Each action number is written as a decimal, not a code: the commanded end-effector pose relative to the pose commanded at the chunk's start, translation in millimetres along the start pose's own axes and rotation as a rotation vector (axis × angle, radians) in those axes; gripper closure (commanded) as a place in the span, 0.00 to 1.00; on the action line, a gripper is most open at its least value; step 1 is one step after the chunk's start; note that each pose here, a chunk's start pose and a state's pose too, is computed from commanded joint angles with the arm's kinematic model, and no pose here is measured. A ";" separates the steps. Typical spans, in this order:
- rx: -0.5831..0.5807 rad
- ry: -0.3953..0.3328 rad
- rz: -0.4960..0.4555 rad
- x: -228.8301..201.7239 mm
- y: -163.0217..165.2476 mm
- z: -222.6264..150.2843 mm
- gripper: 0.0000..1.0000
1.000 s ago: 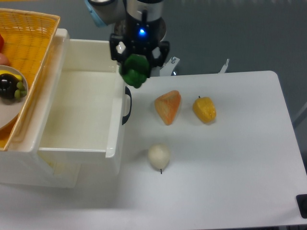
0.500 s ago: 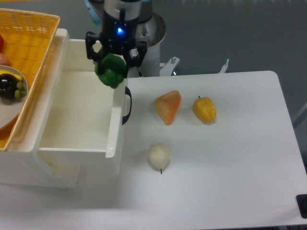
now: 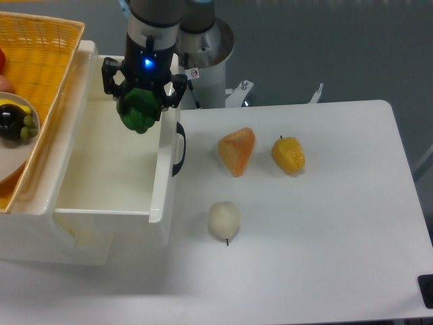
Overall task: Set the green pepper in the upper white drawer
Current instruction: 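Lower the green pepper into the drawer, then open the gripper to release the green pepper in the drawer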
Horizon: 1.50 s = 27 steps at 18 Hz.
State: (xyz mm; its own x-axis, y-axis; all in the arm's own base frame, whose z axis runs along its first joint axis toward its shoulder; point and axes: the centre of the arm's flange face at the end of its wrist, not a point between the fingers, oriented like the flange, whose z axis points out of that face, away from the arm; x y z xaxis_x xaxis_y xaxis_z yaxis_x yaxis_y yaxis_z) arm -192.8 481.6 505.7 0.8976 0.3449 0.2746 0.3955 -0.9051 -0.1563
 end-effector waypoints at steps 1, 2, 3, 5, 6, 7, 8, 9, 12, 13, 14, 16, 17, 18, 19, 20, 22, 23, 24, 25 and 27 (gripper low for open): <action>-0.008 0.001 0.001 -0.5 -1.8 4.2 0.56; -0.011 0.002 0.001 -1.2 -2.5 5.7 0.55; -0.017 0.004 -0.002 -1.9 -2.3 8.1 0.55; -0.025 0.005 -0.003 -2.6 -2.9 11.4 0.55; -0.027 0.007 -0.004 -3.1 -3.7 12.9 0.55; -0.027 0.007 -0.003 -2.4 -3.6 13.2 0.55; -0.030 0.009 0.003 0.5 -3.3 14.7 0.55; -0.034 0.008 0.008 3.1 -3.4 16.4 0.55; -0.049 0.012 0.008 2.2 -1.7 25.1 0.55; -0.055 0.013 0.006 1.6 -0.6 27.9 0.53; -0.059 0.015 0.006 1.1 0.2 30.1 0.50; -0.062 0.016 0.007 1.5 0.8 31.7 0.50; -0.060 0.015 0.008 1.5 0.5 31.4 0.50; -0.058 0.014 0.010 1.9 0.8 30.7 0.49; -0.058 0.014 0.013 1.9 0.8 30.7 0.45; -0.058 0.014 0.013 1.9 0.8 30.7 0.43; -0.057 0.014 0.019 1.9 0.7 30.6 0.26; -0.057 0.014 0.021 1.9 0.7 30.5 0.18; -0.057 0.014 0.021 1.9 0.7 30.5 0.18; -0.055 0.014 0.021 2.2 1.0 29.8 0.18; -0.054 0.014 0.023 3.0 0.9 29.9 0.08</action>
State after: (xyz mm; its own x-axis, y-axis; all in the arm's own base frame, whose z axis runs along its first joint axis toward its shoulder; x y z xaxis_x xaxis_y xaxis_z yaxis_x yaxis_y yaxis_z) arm -183.9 489.3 478.1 0.9035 0.3206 0.2844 0.3632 -0.9250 -0.1112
